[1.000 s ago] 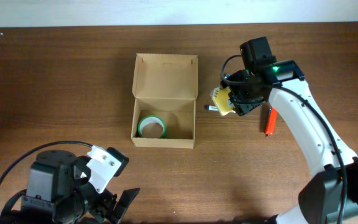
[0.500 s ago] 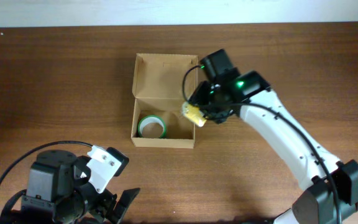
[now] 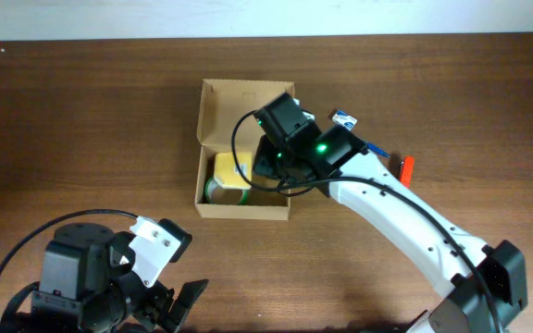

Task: Pack container
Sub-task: 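Lift the yellow pad and carry it into the box beside the tape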

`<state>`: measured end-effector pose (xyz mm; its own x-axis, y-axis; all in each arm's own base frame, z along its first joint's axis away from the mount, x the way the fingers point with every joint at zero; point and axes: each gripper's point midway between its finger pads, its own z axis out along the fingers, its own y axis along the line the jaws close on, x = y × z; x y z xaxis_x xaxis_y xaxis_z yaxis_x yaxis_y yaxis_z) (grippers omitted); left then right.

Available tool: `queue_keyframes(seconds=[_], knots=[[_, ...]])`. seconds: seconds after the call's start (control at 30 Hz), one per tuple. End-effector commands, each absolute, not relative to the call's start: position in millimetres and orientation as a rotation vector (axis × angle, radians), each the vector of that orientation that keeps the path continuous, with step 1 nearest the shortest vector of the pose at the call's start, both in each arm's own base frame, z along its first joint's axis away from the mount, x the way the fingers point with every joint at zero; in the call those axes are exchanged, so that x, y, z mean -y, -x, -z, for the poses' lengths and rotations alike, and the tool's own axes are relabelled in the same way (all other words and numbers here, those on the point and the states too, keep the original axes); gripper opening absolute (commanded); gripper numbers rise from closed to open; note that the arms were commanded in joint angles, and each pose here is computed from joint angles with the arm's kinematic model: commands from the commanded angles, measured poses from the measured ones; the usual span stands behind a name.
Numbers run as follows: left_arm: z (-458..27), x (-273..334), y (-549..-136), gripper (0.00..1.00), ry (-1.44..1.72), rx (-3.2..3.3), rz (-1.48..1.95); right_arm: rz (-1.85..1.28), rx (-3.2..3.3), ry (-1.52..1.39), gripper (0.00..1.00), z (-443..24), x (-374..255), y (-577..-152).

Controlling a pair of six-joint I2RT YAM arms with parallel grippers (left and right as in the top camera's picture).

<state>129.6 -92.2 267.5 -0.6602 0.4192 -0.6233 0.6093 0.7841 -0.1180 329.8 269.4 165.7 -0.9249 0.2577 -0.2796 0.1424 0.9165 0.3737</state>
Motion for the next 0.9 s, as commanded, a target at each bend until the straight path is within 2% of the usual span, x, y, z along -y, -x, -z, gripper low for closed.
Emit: queue_keyframes(seconds=[0.0,0.3,0.77,0.8,0.87], knots=[[-272.0,95.0,-128.4,1.00,-0.757,-2.373,0.451,-0.430,-2.758,-0.179,0.49,-153.5,-273.5,-335.2],[-272.0,95.0,-128.5,0.99,-0.757,-2.373,0.451,-0.339,-2.761,-0.196,0.50,-141.7,-264.6,-340.4],[-272.0,95.0,-128.4,1.00,-0.757,-2.373,0.451,-0.360,-2.751,-0.008,0.51,-143.9,-272.6,-341.1],[-272.0,95.0,-128.4,1.00,-0.757,-2.373,0.451,-0.360,-2.744,0.019,0.62,-144.6,-273.5,-342.2],[-272.0,95.0,-128.5,1.00,-0.757,-2.373,0.451,-0.352,-2.725,0.105,0.67,-146.0,-275.2,-344.3]])
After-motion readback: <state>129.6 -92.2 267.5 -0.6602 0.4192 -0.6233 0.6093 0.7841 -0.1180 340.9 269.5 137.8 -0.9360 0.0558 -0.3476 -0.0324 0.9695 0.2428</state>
